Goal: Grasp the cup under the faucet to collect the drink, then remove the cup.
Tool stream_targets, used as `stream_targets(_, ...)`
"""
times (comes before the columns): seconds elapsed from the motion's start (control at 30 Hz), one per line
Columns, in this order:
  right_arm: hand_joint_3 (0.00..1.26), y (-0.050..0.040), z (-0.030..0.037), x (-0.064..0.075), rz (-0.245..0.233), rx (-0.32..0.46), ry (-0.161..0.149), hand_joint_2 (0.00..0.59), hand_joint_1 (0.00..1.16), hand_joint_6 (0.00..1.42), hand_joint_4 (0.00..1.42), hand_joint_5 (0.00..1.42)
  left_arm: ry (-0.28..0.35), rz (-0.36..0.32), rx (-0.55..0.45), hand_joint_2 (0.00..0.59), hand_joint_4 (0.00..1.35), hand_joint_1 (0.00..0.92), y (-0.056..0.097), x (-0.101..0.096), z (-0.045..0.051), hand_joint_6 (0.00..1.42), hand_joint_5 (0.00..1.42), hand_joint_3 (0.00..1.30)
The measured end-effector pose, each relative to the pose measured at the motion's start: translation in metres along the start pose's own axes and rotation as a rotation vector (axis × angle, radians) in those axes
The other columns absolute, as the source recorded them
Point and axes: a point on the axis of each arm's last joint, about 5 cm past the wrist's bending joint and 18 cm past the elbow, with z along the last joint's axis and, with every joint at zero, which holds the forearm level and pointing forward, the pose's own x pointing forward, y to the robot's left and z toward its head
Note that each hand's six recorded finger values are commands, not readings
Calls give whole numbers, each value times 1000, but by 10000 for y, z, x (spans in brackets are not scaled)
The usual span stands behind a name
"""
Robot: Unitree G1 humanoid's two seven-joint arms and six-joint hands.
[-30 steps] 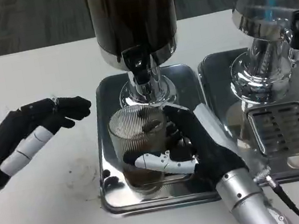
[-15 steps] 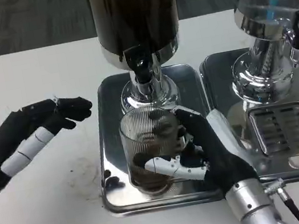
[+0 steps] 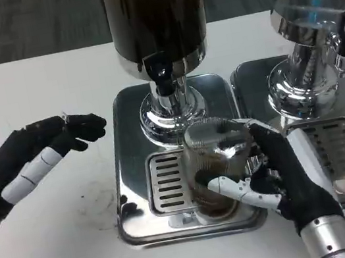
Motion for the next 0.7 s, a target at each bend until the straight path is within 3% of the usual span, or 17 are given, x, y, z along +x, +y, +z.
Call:
stream_targets(0.37, 519, -117, -28, -122, -60, -10, 40, 215, 772, 1055, 593, 821, -2, -7, -1, 123, 386, 0, -1, 10, 0, 413, 350, 422)
stream_targets(0.7, 525, -183, 33, -152, -97, -13, 12, 216, 779, 1059, 605, 837, -15, -11, -3, 122, 377, 0, -26, 25, 2, 413, 349, 410)
